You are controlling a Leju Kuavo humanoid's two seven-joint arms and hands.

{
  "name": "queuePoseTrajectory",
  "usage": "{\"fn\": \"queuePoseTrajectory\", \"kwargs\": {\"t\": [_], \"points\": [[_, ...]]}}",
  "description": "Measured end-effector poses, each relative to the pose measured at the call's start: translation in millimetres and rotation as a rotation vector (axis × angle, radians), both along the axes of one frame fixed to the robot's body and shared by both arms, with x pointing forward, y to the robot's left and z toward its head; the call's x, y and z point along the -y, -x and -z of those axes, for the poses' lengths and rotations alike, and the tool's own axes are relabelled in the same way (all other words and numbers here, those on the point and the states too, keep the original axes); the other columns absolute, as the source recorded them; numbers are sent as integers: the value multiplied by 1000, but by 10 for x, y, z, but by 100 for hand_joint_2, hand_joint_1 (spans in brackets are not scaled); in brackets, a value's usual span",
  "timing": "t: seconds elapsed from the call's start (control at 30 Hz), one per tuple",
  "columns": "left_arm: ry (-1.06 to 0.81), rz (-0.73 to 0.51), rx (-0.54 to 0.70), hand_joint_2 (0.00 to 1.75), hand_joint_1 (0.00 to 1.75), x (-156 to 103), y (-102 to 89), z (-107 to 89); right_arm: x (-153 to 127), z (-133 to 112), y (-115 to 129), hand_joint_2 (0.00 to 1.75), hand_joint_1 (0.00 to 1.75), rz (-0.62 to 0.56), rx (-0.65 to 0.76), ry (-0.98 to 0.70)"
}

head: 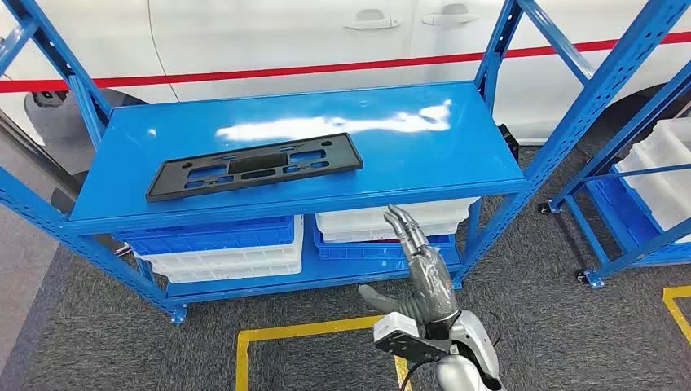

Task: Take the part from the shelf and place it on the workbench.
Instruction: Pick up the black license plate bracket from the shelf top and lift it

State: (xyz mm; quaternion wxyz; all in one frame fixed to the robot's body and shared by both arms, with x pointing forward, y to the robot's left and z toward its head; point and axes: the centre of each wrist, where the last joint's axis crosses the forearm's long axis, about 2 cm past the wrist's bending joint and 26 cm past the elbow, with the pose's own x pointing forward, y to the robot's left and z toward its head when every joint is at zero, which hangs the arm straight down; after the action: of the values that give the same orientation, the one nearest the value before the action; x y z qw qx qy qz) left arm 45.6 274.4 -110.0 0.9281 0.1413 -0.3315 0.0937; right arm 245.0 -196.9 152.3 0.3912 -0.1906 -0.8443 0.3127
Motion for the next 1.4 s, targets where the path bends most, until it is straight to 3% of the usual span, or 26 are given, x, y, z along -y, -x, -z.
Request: {"fn": "queuePoseTrajectory", "kwargs": {"t": [0.47,0.87,1.1,1.4], "points": [[-6,36,3,0,0,-18,-13,-1,-598,-149,-94,175,0,6,134,226],[9,91,17,0,0,-26,-12,1,-1047,140,-27,175,0,18,239,380],[58,120,37,0,0,-39,-15,4,-1231,366,-5,175,0,-37,322,466],[83,159,54,0,0,-84,-36,3,-1469,320,-18,175,0,-91,386,447]]}}
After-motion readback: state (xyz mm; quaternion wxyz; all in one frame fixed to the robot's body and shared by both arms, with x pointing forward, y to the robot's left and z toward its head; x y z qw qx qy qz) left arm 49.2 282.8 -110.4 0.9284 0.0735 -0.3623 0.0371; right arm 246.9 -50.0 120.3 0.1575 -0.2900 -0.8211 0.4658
